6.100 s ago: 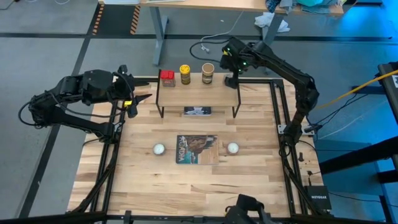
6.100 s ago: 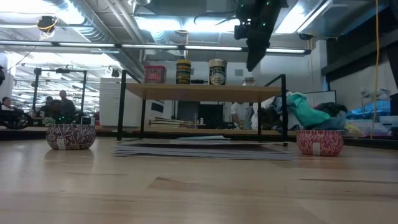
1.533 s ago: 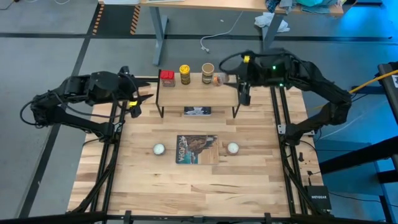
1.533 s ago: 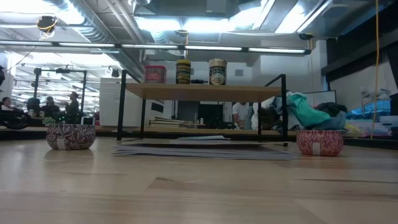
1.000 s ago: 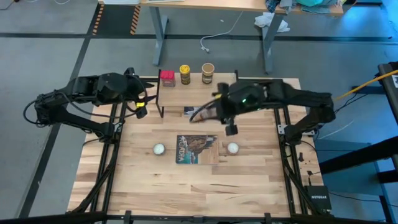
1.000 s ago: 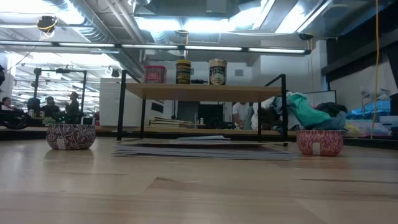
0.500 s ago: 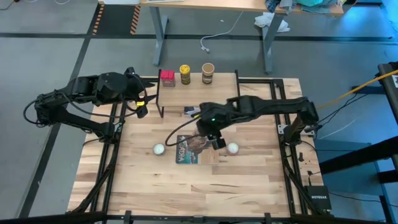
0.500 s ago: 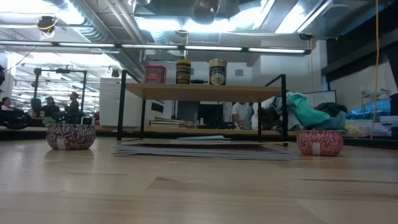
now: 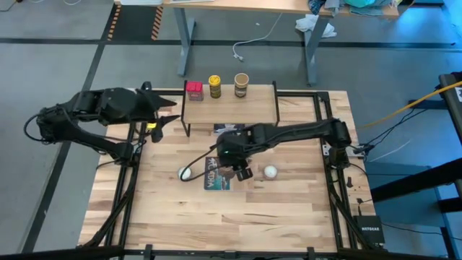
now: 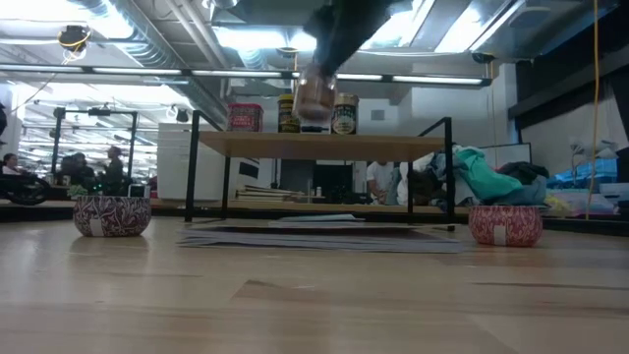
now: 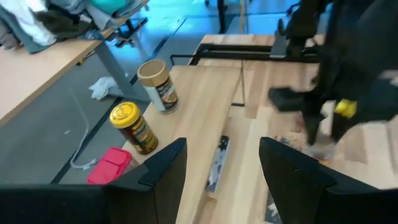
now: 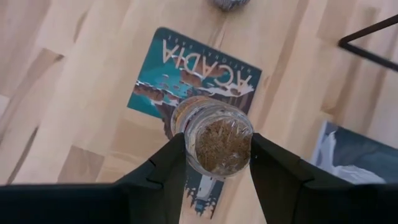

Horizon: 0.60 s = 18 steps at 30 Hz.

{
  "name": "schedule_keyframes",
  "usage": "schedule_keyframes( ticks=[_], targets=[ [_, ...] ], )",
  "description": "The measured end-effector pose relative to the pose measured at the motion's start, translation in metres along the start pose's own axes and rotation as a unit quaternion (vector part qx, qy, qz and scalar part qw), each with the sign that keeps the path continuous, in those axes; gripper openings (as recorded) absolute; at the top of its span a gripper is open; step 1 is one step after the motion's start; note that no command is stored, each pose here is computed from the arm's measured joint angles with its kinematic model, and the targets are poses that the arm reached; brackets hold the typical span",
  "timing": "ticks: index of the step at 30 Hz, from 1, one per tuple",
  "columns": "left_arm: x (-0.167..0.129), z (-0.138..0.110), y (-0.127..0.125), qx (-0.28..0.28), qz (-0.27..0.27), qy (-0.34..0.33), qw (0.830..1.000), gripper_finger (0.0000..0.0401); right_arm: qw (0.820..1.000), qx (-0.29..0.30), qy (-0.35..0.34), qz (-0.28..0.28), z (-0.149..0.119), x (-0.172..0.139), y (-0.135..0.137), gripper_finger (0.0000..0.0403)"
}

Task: Shelf spices
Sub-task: Remove the transparent seasoning bottle from the shelf

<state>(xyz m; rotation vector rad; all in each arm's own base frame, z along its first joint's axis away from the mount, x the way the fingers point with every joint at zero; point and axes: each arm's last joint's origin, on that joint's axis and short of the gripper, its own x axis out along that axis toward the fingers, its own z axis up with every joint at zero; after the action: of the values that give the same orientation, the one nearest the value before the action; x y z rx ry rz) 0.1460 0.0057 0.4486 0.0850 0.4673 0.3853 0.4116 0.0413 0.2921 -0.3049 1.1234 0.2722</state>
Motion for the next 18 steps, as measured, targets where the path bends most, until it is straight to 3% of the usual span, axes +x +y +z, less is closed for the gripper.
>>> schedule_keyframes(
  ticks=[9, 18],
  targets=[
    [-0.036, 0.005, -0.002, -0.023, -0.068, -0.097, 0.993, 0.0196, 1.0, -0.001, 0.019, 0.006, 0.003, 0.035, -0.002, 0.0159],
    [-0.043, 0.005, -0.001, -0.038, -0.08, -0.113, 0.99, 0.0196, 0.999, -0.011, 0.037, 0.011, 0.002, 0.059, -0.003, 0.0159]
  ],
)
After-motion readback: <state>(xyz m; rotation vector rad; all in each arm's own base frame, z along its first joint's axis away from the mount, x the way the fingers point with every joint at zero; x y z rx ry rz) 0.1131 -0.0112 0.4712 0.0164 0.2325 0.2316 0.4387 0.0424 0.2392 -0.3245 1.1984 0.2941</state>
